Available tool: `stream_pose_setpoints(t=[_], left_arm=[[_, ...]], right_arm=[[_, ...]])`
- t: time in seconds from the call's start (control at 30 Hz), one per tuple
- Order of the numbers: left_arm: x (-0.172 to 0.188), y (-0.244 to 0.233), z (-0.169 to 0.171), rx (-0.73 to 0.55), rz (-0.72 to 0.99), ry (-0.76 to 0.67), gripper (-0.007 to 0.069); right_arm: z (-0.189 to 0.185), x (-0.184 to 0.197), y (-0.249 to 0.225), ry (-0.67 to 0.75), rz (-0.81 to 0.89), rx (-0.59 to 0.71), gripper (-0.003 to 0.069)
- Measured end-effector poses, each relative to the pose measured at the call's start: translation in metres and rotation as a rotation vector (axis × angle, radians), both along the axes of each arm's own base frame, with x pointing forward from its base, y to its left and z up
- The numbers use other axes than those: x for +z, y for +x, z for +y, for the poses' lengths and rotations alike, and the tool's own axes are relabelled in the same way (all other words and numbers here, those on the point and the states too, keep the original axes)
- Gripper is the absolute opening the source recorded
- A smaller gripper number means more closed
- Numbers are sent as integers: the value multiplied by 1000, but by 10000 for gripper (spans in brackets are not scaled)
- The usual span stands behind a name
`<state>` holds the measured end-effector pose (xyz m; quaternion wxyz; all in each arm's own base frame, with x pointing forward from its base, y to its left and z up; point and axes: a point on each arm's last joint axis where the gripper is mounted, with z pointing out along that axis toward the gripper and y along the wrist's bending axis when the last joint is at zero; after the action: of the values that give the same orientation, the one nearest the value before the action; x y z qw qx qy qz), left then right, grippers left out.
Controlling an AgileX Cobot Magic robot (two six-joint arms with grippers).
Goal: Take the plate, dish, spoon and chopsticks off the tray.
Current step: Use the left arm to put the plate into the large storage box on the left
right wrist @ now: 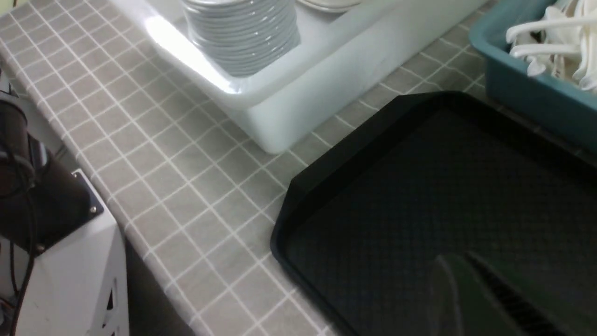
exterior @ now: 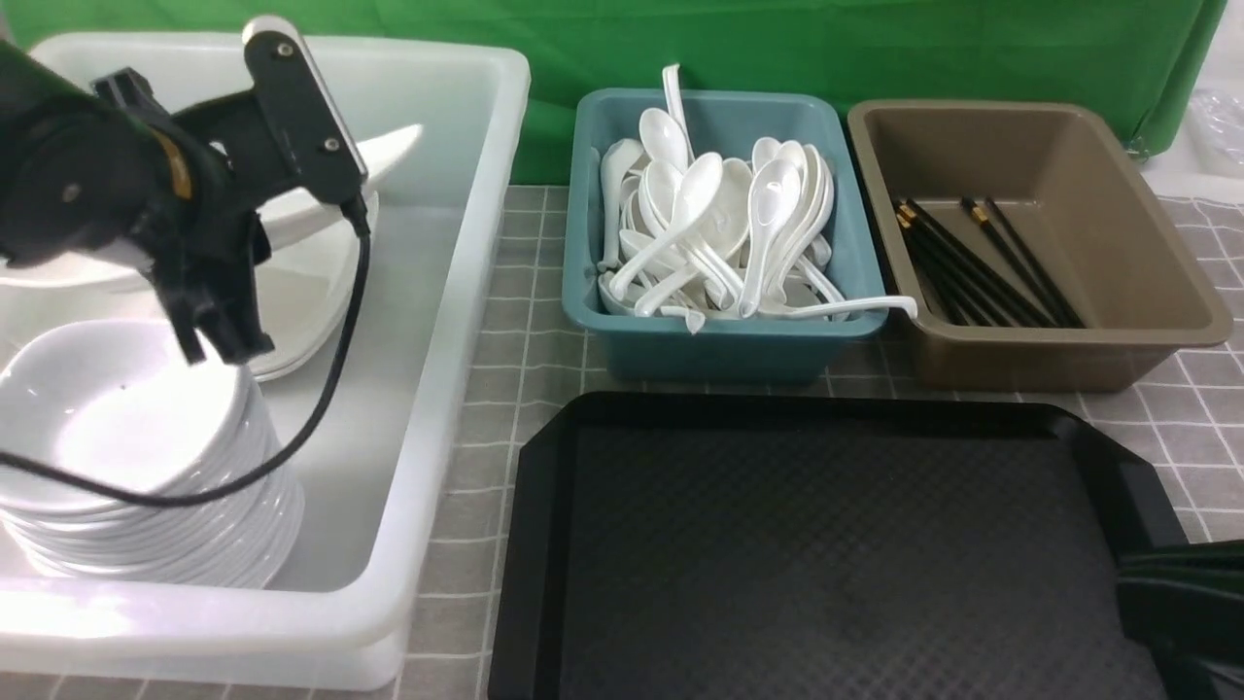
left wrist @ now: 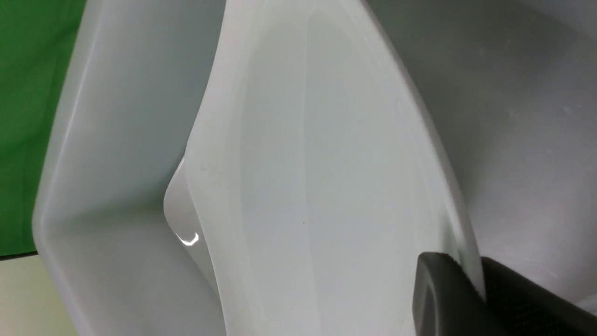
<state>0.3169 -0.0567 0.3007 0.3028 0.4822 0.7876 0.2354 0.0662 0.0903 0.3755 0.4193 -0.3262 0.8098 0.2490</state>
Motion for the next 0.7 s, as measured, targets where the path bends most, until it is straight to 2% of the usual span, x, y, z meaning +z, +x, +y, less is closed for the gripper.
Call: stream_pose_setpoints(t=[0.23, 0.7], left_arm=[[-17, 23, 15, 36, 49, 36, 29], [-39, 37, 23, 48, 98, 106, 29]], right_arm=[[0, 0, 0, -7, 0, 7, 37], [0, -3, -2, -27, 26, 14, 45]])
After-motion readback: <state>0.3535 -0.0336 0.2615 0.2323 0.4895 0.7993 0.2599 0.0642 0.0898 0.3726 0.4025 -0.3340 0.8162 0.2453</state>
